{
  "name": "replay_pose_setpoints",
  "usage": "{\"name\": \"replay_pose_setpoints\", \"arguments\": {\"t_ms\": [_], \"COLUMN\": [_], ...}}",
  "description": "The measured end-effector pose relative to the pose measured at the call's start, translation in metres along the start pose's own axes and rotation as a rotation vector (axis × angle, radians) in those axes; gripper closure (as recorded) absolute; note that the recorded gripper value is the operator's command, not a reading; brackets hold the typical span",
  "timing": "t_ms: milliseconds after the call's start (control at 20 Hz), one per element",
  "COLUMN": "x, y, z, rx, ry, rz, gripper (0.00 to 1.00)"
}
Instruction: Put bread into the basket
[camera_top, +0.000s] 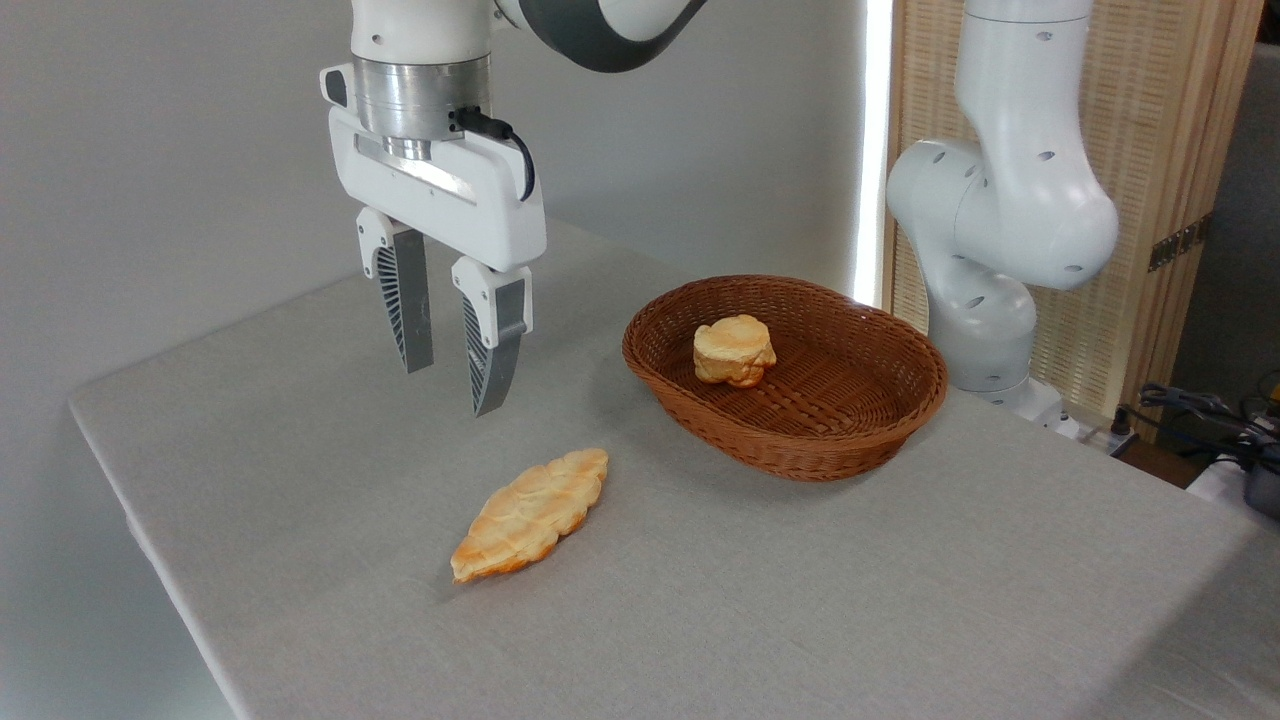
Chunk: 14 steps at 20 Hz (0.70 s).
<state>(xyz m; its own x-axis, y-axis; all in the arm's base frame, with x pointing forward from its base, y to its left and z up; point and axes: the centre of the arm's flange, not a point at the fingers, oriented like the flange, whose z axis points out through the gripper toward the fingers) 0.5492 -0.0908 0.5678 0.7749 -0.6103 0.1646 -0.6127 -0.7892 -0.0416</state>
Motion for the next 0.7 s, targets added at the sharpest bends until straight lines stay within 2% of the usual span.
{"name": "replay_pose_setpoints", "arguments": {"t_ms": [700], "x": [0.0009], "y": [0.0004], "z": [0.0027], "rx": [-0.002], "ry": [-0.004], "rz": [0.003], "gripper": [0.0]}}
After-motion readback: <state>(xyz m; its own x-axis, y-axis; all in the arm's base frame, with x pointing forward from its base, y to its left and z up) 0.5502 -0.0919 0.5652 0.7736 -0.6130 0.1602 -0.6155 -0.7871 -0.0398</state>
